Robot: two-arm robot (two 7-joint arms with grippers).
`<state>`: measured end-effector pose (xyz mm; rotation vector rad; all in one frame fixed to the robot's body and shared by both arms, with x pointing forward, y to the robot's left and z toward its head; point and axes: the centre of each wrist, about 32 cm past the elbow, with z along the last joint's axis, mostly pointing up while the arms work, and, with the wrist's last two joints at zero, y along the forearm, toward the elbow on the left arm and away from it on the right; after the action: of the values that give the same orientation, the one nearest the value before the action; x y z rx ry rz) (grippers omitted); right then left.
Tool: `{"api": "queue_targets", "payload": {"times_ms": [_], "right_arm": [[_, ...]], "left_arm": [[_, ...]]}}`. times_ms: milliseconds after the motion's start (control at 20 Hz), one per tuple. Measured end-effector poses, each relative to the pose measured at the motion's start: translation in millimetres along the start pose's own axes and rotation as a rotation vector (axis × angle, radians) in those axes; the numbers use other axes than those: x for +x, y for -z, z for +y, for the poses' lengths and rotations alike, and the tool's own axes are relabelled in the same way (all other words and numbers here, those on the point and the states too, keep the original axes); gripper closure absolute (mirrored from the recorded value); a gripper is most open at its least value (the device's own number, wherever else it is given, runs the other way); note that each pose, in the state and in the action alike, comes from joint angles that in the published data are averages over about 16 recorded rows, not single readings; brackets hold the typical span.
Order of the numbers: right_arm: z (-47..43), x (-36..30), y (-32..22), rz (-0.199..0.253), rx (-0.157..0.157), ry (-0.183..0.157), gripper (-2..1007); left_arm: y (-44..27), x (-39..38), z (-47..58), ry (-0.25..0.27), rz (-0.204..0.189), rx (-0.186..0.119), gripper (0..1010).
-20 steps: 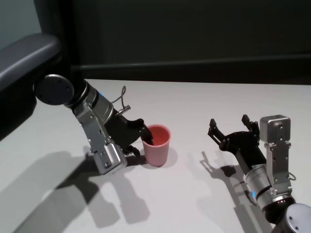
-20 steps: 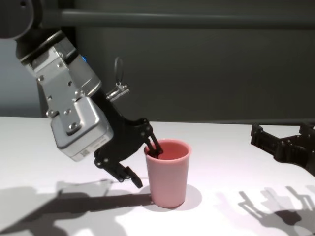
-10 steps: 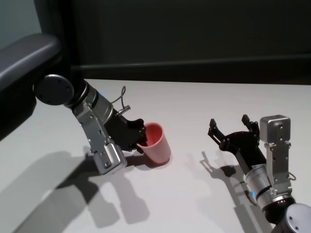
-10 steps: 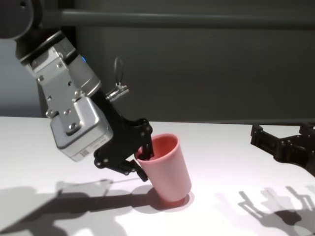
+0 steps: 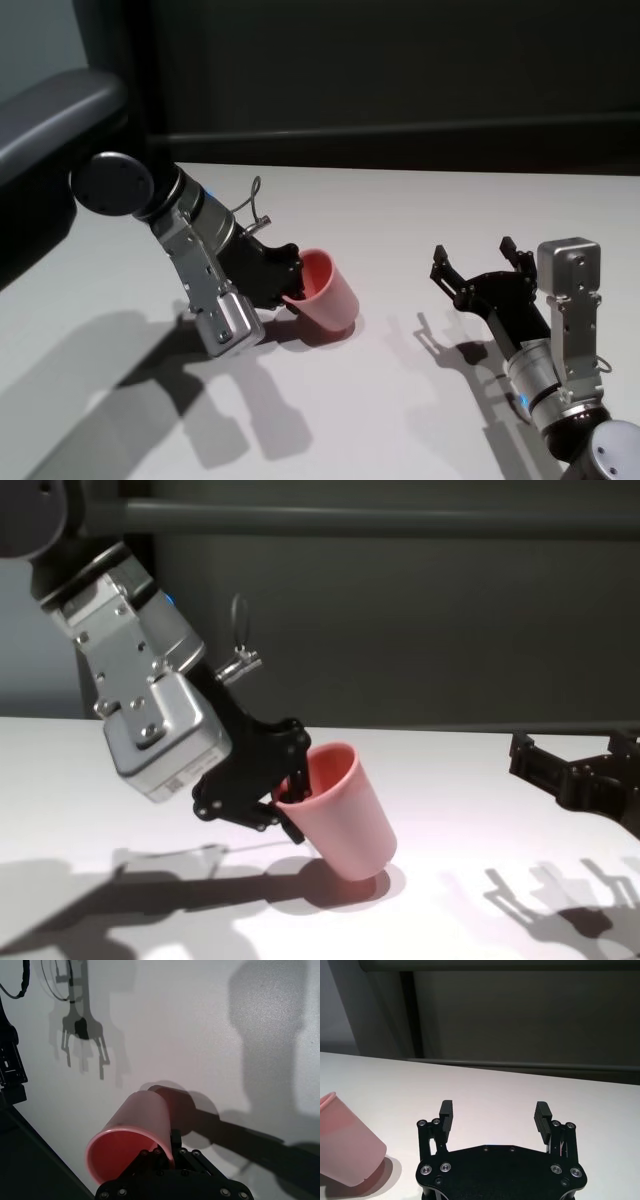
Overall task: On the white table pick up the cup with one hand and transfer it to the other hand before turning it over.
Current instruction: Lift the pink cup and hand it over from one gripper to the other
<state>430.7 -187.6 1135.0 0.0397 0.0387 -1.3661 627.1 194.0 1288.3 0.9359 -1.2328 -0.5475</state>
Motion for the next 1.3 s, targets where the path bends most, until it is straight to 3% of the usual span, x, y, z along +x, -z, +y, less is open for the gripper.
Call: {"api": "queue_targets", "payload": {"times_ms": [300,700,1000,1300], "right_arm": [[0.0,0.0,0.0,0.0,0.0,0.0,5],[0.0,0.0,0.0,0.0,0.0,0.0,5],[0.0,0.0,0.0,0.0,0.0,0.0,5],[0.0,0.0,0.0,0.0,0.0,0.0,5]], "left_arm": [[8.1,-6.6,10.8,-0.092,0.098,-0.019,967],[25.6,-16.2,34.1,-0.292,0.31,-0.079,968],[36.8,-17.5,48.9,-0.441,0.469,-0.17,967],[43.4,-12.7,56.3,-0.561,0.609,-0.302,967]]}}
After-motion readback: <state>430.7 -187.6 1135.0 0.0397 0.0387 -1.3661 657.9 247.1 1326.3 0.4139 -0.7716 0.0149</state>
